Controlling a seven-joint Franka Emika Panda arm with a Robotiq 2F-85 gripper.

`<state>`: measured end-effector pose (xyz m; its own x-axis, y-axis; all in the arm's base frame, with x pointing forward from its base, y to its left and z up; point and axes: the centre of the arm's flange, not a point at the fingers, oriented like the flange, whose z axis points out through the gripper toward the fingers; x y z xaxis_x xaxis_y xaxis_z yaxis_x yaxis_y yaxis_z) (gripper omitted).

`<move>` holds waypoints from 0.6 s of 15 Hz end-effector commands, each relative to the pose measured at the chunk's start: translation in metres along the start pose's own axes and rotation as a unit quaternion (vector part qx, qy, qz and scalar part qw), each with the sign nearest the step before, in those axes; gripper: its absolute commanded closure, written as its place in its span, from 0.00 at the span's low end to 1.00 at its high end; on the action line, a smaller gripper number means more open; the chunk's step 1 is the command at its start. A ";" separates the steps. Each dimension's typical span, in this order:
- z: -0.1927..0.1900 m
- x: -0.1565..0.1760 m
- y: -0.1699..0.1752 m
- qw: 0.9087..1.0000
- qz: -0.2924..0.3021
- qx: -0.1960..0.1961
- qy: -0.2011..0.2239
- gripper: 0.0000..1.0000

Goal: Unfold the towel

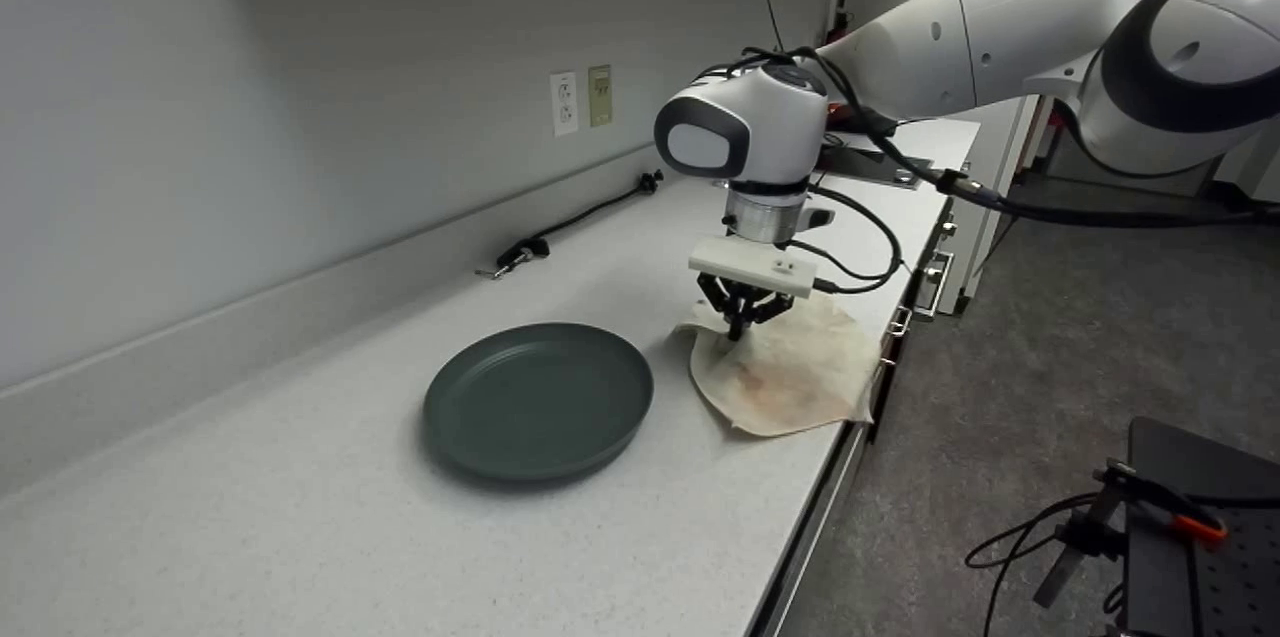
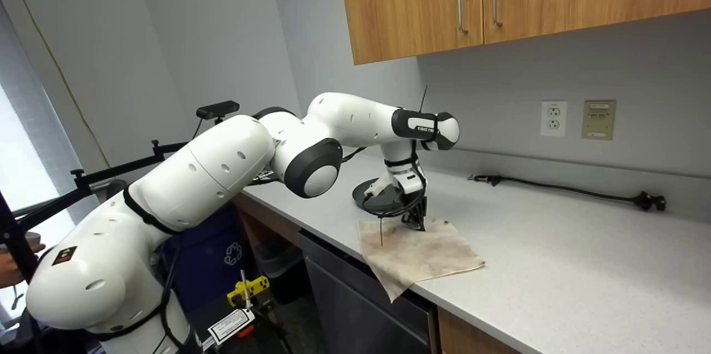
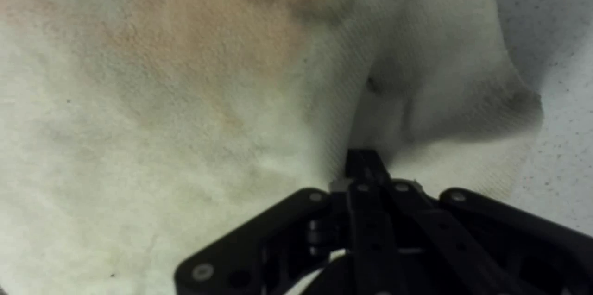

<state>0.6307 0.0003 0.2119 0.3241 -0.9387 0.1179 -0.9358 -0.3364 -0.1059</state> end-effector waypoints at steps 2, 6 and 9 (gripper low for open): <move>-0.010 -0.001 0.018 1.000 -0.013 -0.018 0.003 1.00; 0.004 -0.002 0.004 1.000 -0.021 -0.001 0.007 1.00; 0.012 0.002 -0.013 1.000 -0.007 0.007 0.014 1.00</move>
<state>0.6272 0.0006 0.2120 0.3425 -0.9306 0.1289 -0.9296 -0.3556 -0.0972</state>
